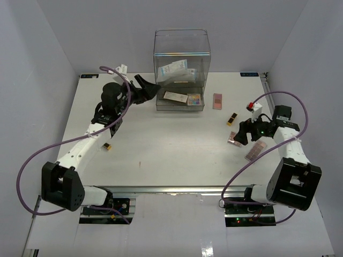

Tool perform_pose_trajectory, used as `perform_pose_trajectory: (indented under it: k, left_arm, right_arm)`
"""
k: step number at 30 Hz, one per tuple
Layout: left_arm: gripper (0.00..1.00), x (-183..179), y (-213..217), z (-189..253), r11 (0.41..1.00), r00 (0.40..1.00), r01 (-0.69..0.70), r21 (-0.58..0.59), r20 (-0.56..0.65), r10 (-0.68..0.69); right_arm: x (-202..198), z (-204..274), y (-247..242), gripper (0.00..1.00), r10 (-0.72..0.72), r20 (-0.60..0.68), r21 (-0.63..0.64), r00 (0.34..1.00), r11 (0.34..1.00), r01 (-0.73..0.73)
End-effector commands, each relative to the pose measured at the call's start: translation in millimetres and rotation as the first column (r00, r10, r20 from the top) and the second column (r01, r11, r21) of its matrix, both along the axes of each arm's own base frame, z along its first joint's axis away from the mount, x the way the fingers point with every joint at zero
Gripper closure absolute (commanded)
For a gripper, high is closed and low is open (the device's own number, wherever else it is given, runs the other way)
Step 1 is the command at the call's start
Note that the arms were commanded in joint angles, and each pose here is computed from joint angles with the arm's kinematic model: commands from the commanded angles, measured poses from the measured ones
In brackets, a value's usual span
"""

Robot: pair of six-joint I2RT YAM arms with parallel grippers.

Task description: Organize the makeup

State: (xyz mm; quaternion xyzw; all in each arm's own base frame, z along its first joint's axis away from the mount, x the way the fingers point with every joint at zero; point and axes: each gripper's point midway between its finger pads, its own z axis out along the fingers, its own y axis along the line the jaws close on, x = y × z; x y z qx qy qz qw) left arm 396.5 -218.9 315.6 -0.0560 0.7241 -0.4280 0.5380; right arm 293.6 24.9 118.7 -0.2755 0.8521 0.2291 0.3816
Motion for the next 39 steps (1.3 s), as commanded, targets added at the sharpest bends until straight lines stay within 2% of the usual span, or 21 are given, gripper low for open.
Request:
perform_pose_trajectory:
  k: [1, 3, 5, 8, 10, 16, 21, 27, 39]
  left_arm:
    - [0.02, -34.0, 14.9, -59.3, 0.924, 0.990, 0.131, 0.359, 0.007, -0.143]
    - [0.02, -43.6, 22.3, -64.8, 0.916, 0.990, 0.113, 0.386, 0.033, -0.136]
    - [0.02, -49.0, 31.5, -62.9, 0.899, 0.990, 0.080, 0.432, 0.073, -0.123]
    - [0.02, -53.2, 46.4, -58.6, 0.883, 0.993, 0.016, 0.469, 0.095, -0.069]
    - [0.02, -60.3, 54.0, -49.4, 0.880, 0.988, -0.024, 0.473, 0.143, -0.050]
    - [0.02, -71.2, 69.2, -34.7, 0.873, 0.973, -0.110, 0.476, 0.229, -0.002]
    - [0.02, -70.7, 68.5, -35.5, 0.871, 0.974, -0.105, 0.481, 0.225, -0.006]
    - [0.02, -68.7, 68.2, -40.0, 0.869, 0.977, -0.101, 0.485, 0.214, -0.006]
    - [0.02, -66.5, 67.7, -45.9, 0.865, 0.980, -0.095, 0.492, 0.201, -0.007]
  right_arm:
    - [20.2, -23.5, -12.0, 0.10, -0.141, -0.042, -0.285, 0.989, 0.951, 0.123]
    - [23.9, -28.9, -4.6, 0.10, -0.149, -0.046, -0.347, 0.988, 0.930, 0.124]
    - [24.2, -33.3, 6.1, 0.10, -0.093, -0.050, -0.373, 0.994, 0.925, 0.067]
    - [16.8, -33.2, 30.0, 0.10, 0.118, -0.044, -0.365, 0.992, 0.922, -0.126]
    - [17.6, -32.3, 30.6, 0.10, 0.232, -0.021, -0.403, 0.973, 0.888, -0.220]
    - [28.0, -36.9, 25.6, 0.10, 0.338, -0.067, -0.457, 0.939, 0.826, -0.330]
    - [30.6, -58.9, 18.2, 0.10, 0.362, -0.139, -0.482, 0.922, 0.788, -0.382]
    - [30.1, -74.4, 16.4, 0.10, 0.368, -0.183, -0.474, 0.912, 0.780, -0.410]
    - [41.2, -81.2, -1.8, 0.10, 0.360, -0.180, -0.544, 0.915, 0.739, -0.398]
